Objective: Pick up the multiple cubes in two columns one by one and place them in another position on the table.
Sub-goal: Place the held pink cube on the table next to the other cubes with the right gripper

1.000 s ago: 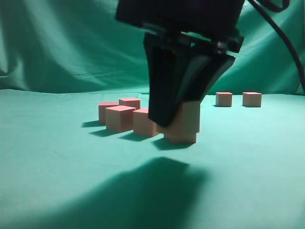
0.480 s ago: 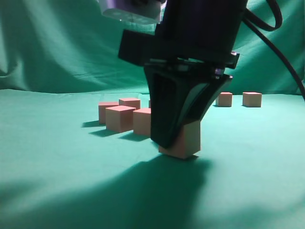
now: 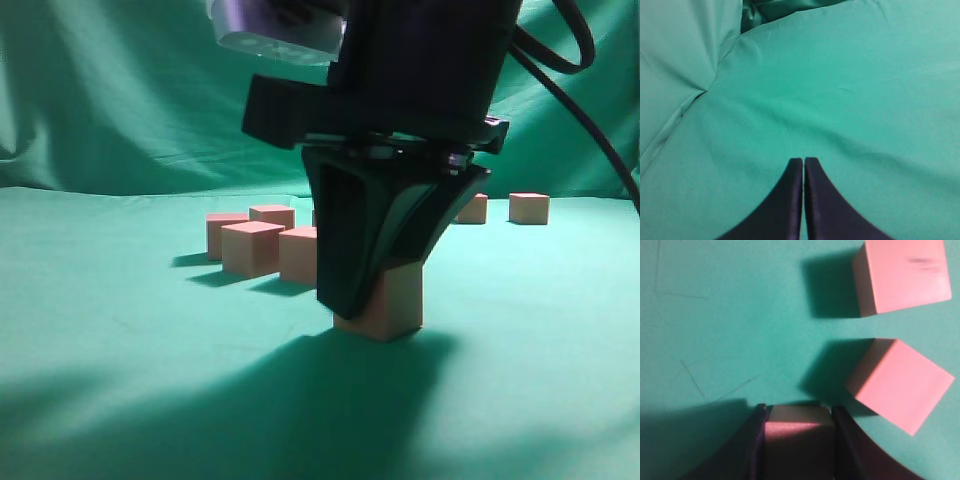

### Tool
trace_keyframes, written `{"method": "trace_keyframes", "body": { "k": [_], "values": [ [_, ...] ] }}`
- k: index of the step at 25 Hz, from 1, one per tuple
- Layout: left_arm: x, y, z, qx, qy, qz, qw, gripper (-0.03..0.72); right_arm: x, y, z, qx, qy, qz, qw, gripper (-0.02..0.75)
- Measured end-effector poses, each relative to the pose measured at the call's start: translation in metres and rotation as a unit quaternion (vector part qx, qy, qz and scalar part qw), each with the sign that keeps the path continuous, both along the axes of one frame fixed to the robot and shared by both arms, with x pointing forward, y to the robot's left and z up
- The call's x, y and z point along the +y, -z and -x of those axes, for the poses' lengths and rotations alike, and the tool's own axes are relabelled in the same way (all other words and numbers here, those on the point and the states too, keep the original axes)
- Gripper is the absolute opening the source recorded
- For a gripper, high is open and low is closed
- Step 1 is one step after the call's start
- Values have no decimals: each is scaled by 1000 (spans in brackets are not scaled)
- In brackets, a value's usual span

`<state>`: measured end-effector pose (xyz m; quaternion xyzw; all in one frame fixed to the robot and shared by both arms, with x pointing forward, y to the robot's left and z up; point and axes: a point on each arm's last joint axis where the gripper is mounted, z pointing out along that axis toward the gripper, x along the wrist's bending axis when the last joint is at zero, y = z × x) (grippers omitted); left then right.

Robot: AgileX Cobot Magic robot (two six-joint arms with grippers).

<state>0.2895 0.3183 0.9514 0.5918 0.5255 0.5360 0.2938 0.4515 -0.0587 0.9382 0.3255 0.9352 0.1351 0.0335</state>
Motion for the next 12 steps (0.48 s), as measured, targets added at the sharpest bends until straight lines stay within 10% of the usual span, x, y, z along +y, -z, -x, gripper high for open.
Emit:
{"method": "trace_keyframes", "body": {
  "k": [5,12],
  "values": [
    [0,0,0,0,0,0,1000,0,0,0,0,4,6,1,1000,256],
    [0,0,0,0,0,0,1000,0,-1,-6,2,31,3,27,999,575]
  ]
}}
